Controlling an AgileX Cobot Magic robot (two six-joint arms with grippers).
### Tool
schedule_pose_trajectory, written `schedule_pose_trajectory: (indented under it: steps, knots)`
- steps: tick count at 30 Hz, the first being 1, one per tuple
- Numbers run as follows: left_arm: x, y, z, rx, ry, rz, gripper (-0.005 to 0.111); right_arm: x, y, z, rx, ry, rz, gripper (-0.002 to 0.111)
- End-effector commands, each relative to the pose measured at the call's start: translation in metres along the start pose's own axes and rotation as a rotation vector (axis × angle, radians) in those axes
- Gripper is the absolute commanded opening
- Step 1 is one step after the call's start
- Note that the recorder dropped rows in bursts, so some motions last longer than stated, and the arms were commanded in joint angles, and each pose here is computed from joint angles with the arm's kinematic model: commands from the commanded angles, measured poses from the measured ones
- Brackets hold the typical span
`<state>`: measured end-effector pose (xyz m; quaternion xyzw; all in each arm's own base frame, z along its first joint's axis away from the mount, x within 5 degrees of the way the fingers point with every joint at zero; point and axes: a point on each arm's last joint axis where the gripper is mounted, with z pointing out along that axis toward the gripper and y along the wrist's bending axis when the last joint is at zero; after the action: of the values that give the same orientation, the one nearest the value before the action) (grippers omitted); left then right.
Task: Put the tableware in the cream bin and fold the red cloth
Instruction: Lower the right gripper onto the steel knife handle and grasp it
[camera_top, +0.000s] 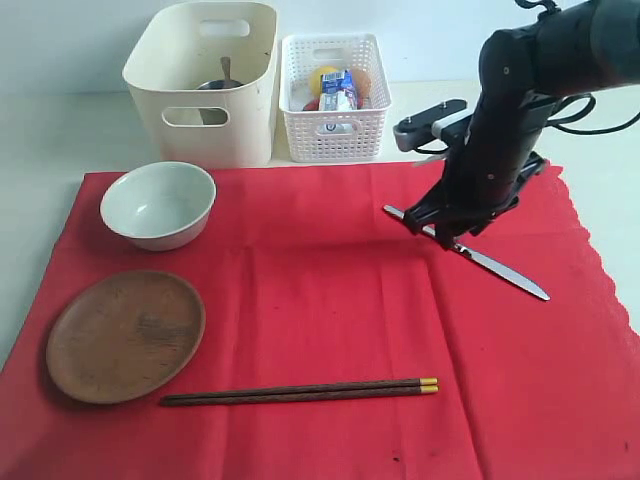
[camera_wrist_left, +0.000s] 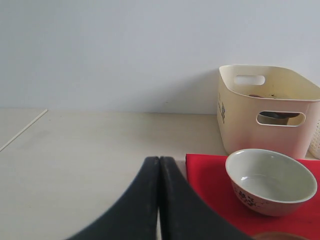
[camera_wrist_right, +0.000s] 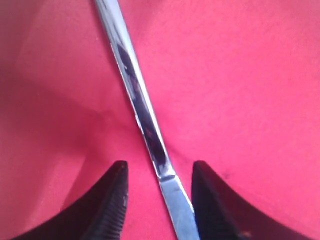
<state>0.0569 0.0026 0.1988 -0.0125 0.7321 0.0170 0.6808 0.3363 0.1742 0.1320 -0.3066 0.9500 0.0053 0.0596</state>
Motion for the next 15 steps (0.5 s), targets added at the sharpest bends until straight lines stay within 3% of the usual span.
schedule_pose_trajectory:
  steps: [1, 12, 15]
  knots:
    - [-0.001, 0.0, 0.0, -0.002, -0.007, -0.005, 0.0, -0.003, -0.002, 0.003, 0.004, -0.042, 0.012, 0.049]
    - [-0.001, 0.0, 0.0, -0.002, -0.007, -0.005, 0.0, -0.003, 0.0, 0.027, -0.027, -0.007, -0.019, 0.048]
    - [-0.001, 0.0, 0.0, -0.002, -0.007, -0.005, 0.0, -0.002, 0.0, 0.03, -0.028, 0.0, -0.048, 0.043]
